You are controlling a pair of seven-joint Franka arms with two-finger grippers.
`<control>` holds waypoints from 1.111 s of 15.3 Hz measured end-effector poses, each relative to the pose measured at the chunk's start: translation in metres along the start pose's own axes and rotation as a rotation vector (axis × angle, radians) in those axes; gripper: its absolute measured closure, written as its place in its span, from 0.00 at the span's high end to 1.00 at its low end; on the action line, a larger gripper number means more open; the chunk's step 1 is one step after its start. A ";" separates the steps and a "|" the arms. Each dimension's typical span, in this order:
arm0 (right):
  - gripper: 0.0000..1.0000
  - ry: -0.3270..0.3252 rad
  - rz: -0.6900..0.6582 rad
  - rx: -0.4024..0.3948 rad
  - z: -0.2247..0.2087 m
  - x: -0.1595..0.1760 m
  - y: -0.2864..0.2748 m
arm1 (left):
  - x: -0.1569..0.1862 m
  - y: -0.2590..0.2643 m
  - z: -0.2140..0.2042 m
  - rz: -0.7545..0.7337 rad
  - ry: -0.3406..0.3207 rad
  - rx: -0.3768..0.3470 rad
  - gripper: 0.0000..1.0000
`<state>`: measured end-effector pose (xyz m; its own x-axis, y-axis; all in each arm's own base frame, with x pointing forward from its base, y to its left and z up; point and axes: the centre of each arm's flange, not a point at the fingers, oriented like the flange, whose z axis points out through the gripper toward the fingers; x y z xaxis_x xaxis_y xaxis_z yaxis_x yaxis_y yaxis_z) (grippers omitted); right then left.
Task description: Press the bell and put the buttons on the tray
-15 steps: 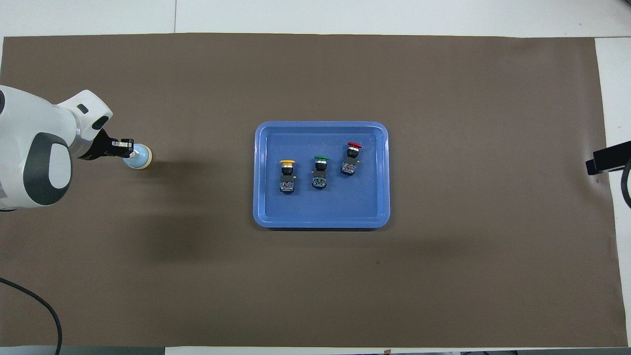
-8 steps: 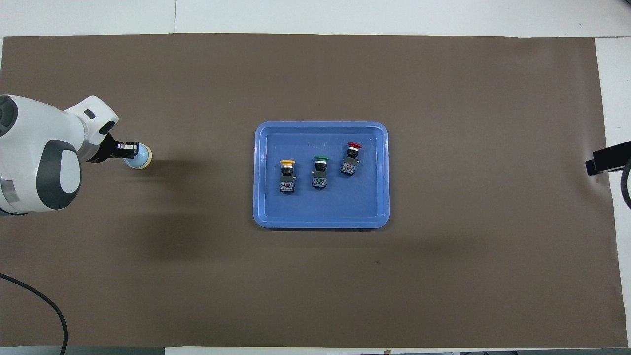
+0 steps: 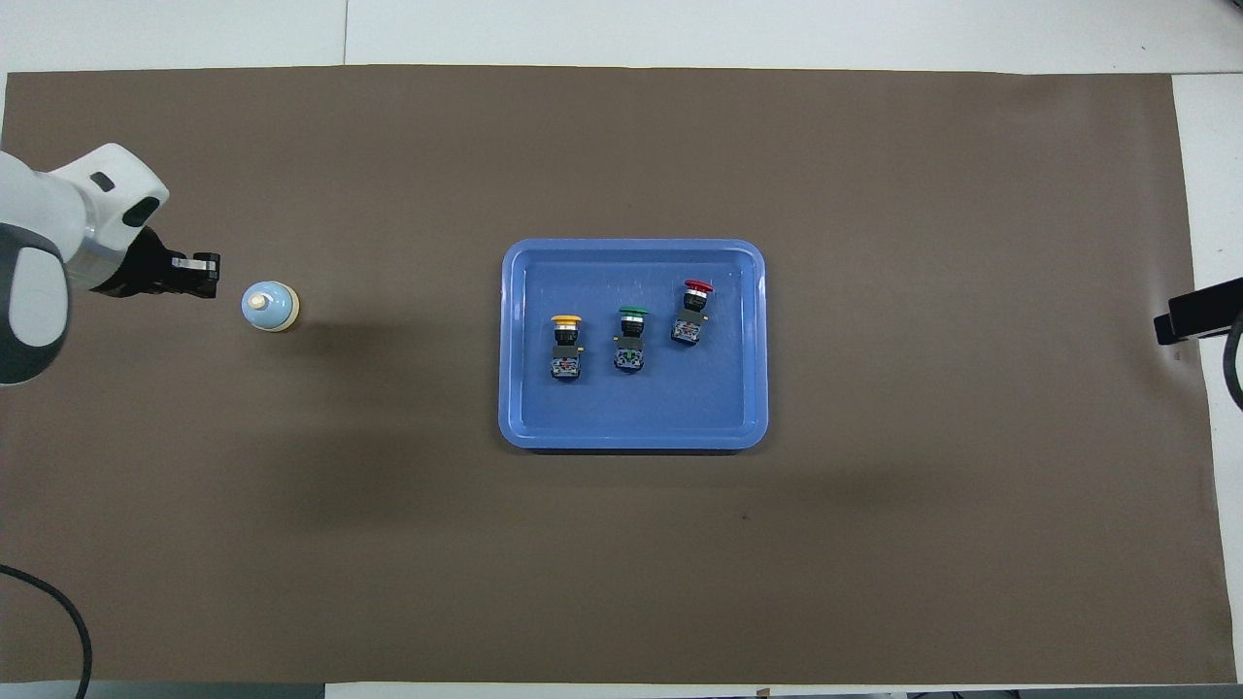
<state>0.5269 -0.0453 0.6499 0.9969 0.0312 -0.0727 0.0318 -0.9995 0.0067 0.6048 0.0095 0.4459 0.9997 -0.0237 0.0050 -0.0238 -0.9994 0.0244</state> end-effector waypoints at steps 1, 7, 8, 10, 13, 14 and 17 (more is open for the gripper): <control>1.00 0.000 0.000 0.000 0.000 0.000 0.000 | -0.008 -0.001 -0.024 -0.003 0.004 0.001 0.07; 1.00 0.000 0.000 0.000 0.000 0.000 0.000 | -0.072 0.002 -0.128 -0.012 0.006 0.005 0.68; 1.00 0.000 0.000 0.000 0.000 0.000 0.000 | -0.079 0.003 -0.137 -0.013 0.001 0.005 0.74; 1.00 0.000 0.000 0.000 0.000 0.000 0.000 | -0.087 0.003 -0.151 -0.013 -0.013 0.005 0.95; 1.00 0.000 0.000 0.000 0.000 0.000 0.000 | -0.082 0.004 -0.170 -0.012 0.001 0.005 1.00; 1.00 0.000 0.000 0.000 0.000 0.000 0.000 | -0.078 0.003 -0.172 -0.011 0.004 0.005 1.00; 1.00 0.000 0.000 0.000 0.000 0.000 0.000 | -0.067 0.004 -0.163 -0.009 -0.013 0.003 1.00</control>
<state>0.5269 -0.0453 0.6499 0.9969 0.0312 -0.0727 0.0318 -0.9995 0.0067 0.5367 0.0114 0.6083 0.9999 -0.0149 -0.0085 -0.0147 -0.9997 0.0209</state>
